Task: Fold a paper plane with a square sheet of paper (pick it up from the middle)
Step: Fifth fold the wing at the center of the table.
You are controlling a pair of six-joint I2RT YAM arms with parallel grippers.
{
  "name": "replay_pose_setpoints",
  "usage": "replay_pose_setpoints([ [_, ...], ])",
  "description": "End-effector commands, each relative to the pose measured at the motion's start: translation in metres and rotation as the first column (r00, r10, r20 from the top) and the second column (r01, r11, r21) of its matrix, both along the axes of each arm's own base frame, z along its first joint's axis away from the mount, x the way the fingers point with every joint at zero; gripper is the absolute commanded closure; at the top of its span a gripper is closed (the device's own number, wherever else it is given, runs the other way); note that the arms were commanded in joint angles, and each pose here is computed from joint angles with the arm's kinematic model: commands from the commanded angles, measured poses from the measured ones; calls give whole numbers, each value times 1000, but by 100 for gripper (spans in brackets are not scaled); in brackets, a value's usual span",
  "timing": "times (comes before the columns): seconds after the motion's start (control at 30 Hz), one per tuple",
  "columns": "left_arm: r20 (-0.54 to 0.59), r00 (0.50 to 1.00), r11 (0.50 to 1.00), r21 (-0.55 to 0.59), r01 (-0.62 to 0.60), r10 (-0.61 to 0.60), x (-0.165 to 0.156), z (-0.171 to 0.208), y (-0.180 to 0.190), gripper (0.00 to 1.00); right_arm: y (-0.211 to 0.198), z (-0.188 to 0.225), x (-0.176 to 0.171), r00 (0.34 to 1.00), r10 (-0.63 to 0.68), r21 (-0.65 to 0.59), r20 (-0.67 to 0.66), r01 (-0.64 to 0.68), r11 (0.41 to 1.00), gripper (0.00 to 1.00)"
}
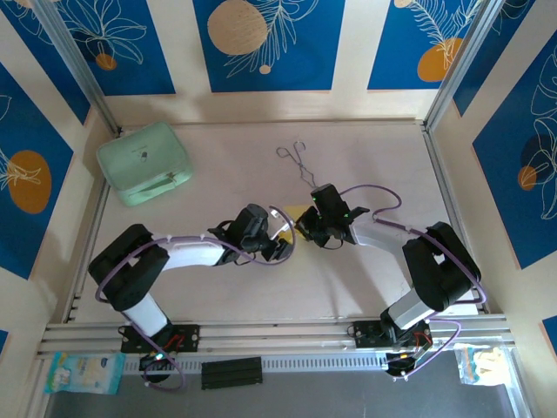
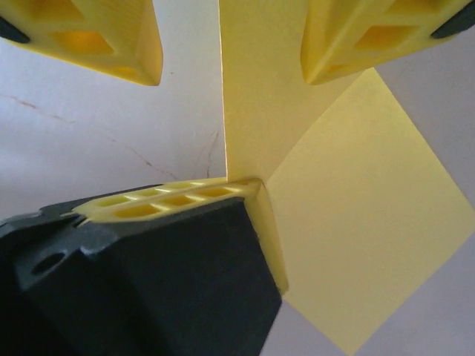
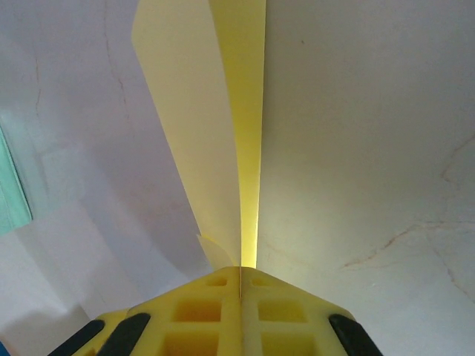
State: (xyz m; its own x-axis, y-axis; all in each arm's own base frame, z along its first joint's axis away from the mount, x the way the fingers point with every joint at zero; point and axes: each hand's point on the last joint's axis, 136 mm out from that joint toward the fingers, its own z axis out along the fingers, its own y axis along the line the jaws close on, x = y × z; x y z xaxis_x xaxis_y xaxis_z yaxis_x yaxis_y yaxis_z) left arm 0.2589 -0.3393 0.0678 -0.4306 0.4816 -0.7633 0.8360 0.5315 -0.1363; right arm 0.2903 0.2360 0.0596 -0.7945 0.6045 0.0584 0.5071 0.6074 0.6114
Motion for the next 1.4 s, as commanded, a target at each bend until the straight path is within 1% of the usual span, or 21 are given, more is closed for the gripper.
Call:
replay_pose_setpoints([
  [0.0, 86, 993, 997, 34, 74, -76, -4, -6, -6, 48, 1, 11, 1, 999, -25, 24, -19, 26, 999, 99],
  [0.2, 114, 990, 995, 53, 80, -85, -4, -16, -4, 49, 1, 9, -1, 998, -36, 37, -47, 37, 999, 100],
  [0.33, 141, 987, 995, 68, 68, -77, -3, -23, 2, 53, 0, 8, -2, 997, -42, 37, -61, 45, 998, 100],
  [0.5, 157, 986, 996, 78, 49, -61, -1, -26, 6, 65, -2, 7, -3, 996, -48, 36, -73, 51, 998, 100],
  [0.63, 152, 987, 996, 72, 43, -53, -2, -28, 8, 70, -2, 7, -3, 996, -49, 34, -80, 52, 998, 100],
  [0.73, 146, 988, 997, 63, 42, -51, -3, -28, 7, 71, -2, 5, -4, 995, -46, 32, -90, 49, 998, 99],
  [0.97, 133, 990, 999, 12, 51, -52, -4, -17, -1, 69, 2, -1, -8, 992, -32, 34, -119, 37, 999, 100],
  [1.07, 133, 990, 999, 10, 45, -46, -2, -17, -2, 69, 3, -2, -7, 992, -31, 34, -122, 35, 999, 99],
  [1.37, 107, 994, 998, 48, 27, -32, -2, -33, 3, 78, 3, -2, -8, 992, -25, 32, -127, 29, 999, 99],
])
